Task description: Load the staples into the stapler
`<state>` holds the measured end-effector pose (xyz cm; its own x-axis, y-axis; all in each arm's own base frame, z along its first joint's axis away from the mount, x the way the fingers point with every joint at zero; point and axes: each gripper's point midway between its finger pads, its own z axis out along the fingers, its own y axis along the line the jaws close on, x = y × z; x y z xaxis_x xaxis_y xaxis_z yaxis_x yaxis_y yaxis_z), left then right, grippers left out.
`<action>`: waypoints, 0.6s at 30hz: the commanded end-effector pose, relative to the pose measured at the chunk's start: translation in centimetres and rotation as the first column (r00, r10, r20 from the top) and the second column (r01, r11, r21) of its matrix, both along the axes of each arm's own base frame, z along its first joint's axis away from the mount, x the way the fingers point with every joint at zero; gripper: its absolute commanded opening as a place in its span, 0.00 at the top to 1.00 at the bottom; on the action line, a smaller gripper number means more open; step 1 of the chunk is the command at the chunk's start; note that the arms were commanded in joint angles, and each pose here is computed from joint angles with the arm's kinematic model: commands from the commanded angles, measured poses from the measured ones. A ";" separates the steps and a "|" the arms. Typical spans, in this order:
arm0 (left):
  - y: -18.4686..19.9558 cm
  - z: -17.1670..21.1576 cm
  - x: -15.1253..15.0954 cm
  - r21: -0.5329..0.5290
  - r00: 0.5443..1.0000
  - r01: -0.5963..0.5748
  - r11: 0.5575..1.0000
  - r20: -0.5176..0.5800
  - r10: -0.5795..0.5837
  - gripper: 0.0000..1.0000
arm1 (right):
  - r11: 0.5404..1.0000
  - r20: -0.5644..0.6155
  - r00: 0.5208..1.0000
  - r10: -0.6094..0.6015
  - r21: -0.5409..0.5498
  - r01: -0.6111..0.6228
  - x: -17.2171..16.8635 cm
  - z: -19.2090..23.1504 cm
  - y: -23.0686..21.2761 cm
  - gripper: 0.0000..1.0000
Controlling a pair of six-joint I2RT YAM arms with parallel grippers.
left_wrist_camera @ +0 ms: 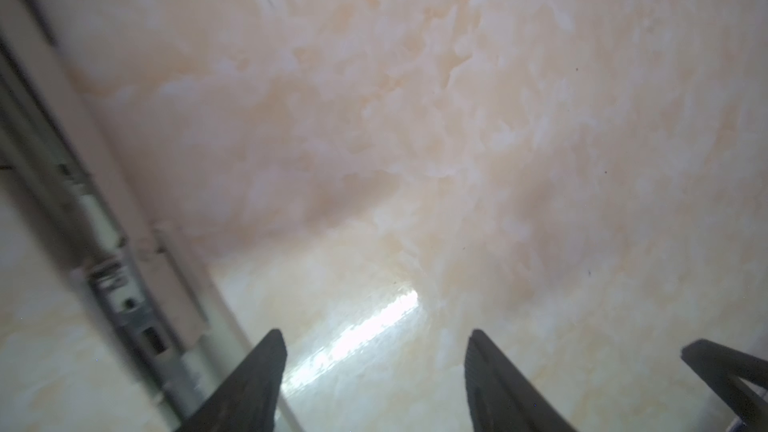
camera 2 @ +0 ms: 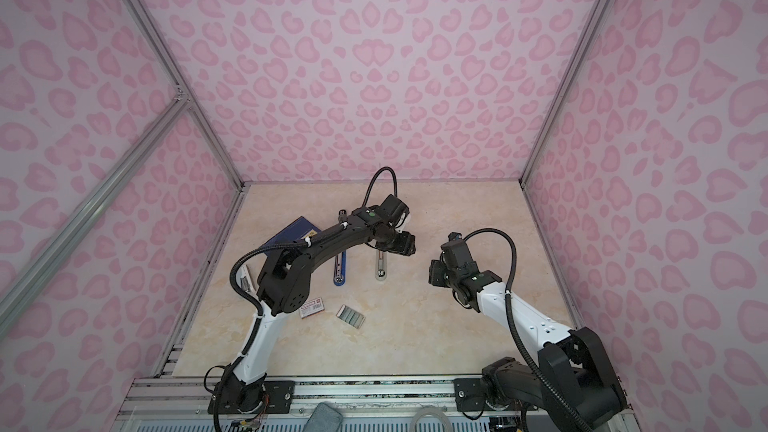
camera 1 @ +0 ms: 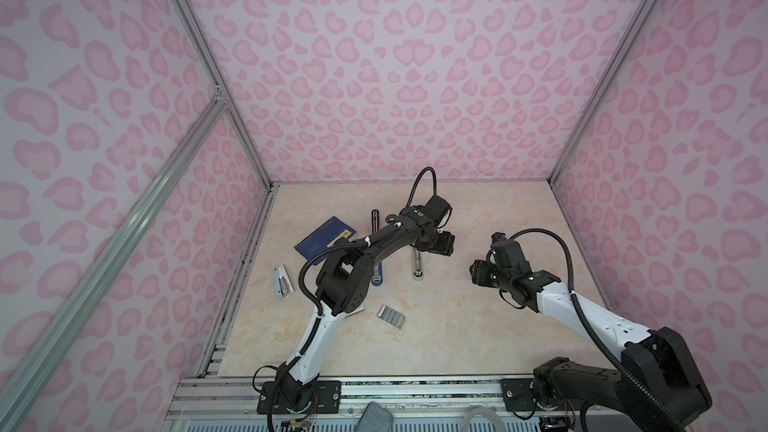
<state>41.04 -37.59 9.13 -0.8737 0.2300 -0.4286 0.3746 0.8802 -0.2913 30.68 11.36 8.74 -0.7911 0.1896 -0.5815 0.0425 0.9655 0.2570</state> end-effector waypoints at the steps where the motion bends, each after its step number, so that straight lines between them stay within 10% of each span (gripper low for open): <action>1: 3.8 1.1 3.7 0.027 0.980 -0.170 0.985 0.109 0.166 0.27 | 1.000 0.010 1.000 -0.001 0.024 0.000 0.3 0.0 0.4 0.37; 18: 0.9 -3.4 8.5 -0.091 0.997 -0.078 0.993 -0.036 0.075 0.27 | 0.999 -0.006 1.000 0.018 0.037 -0.018 -0.1 -0.6 0.6 0.37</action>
